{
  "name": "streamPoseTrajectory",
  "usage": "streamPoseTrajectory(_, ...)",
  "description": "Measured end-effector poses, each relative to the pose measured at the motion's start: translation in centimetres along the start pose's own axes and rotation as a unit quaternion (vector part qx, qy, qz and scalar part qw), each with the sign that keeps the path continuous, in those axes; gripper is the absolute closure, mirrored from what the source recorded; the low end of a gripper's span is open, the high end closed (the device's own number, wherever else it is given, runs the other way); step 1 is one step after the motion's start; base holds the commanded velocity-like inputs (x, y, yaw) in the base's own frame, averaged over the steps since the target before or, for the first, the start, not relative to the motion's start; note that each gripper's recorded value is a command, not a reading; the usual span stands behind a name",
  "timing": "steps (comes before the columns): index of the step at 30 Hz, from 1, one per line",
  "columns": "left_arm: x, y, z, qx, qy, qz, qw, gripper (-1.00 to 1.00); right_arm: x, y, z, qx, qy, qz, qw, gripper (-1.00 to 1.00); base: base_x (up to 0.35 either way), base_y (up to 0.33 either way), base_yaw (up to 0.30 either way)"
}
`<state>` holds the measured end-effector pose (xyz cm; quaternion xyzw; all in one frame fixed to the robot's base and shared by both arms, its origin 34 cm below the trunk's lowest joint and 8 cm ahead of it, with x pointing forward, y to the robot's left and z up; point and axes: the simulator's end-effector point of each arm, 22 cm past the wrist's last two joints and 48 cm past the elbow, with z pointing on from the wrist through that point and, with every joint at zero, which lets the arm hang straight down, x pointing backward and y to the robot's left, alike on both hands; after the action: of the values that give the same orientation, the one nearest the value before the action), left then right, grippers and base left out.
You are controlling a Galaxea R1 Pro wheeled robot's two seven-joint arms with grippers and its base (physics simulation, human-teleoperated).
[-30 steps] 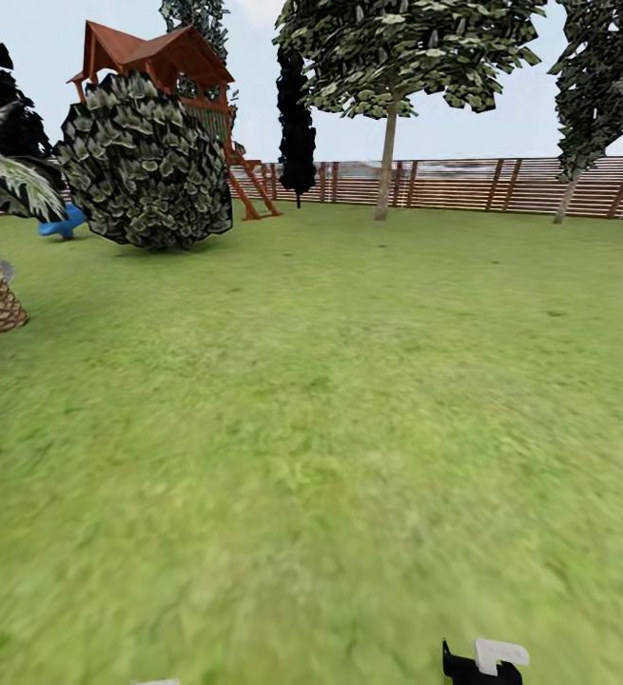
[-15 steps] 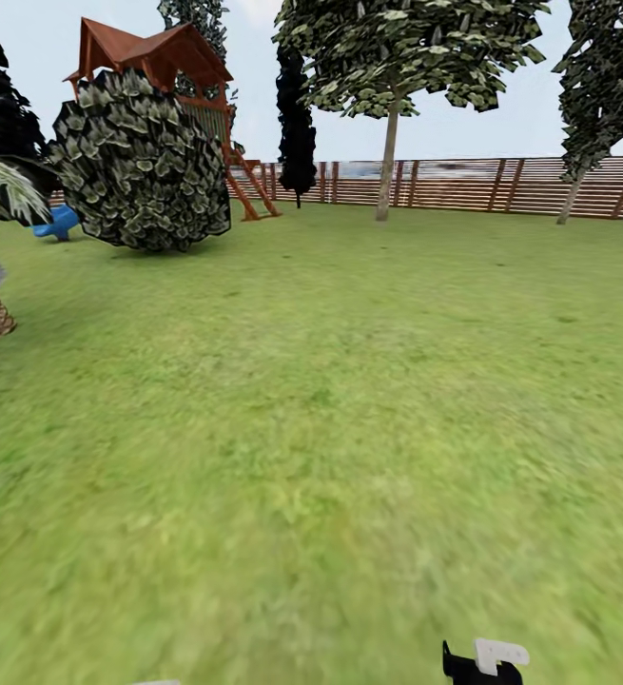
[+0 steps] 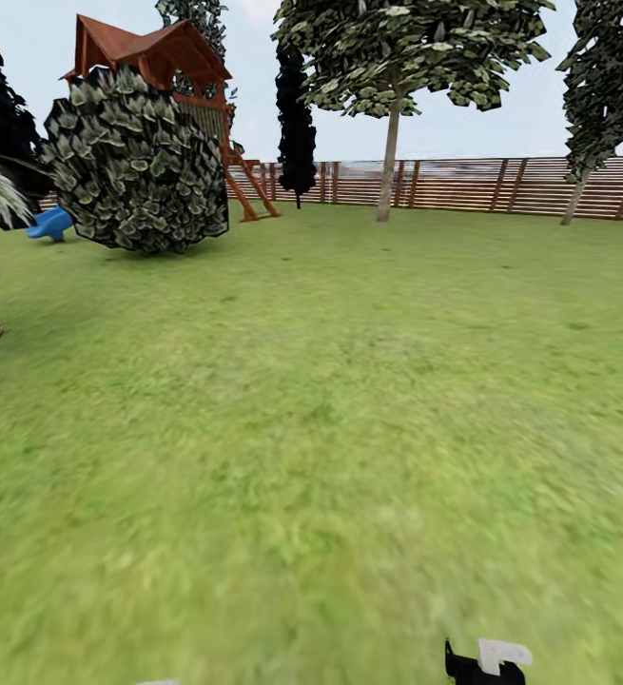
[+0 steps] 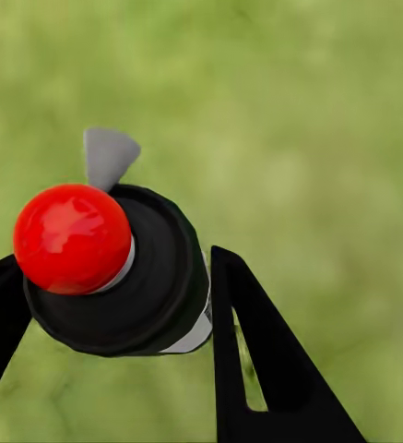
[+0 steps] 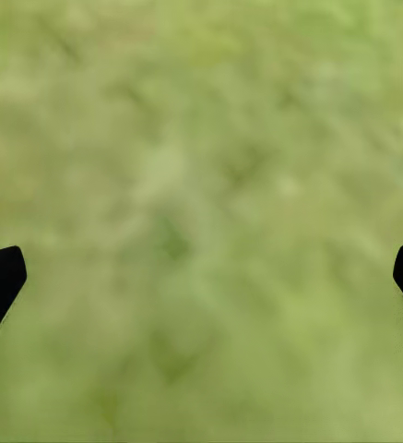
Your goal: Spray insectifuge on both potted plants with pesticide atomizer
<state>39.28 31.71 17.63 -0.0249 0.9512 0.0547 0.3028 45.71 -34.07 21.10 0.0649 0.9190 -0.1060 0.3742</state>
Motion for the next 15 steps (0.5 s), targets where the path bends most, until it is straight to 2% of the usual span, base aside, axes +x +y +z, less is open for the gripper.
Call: streamPoseTrajectory(15, 0.01, 0.02, 0.00, 0.000, 0.000, 0.000, 1.0000, 1.00, 0.06, -0.22, -0.01, 0.002, 0.000, 0.001, 1.0000, -1.00, 0.337, 0.000, 0.001)
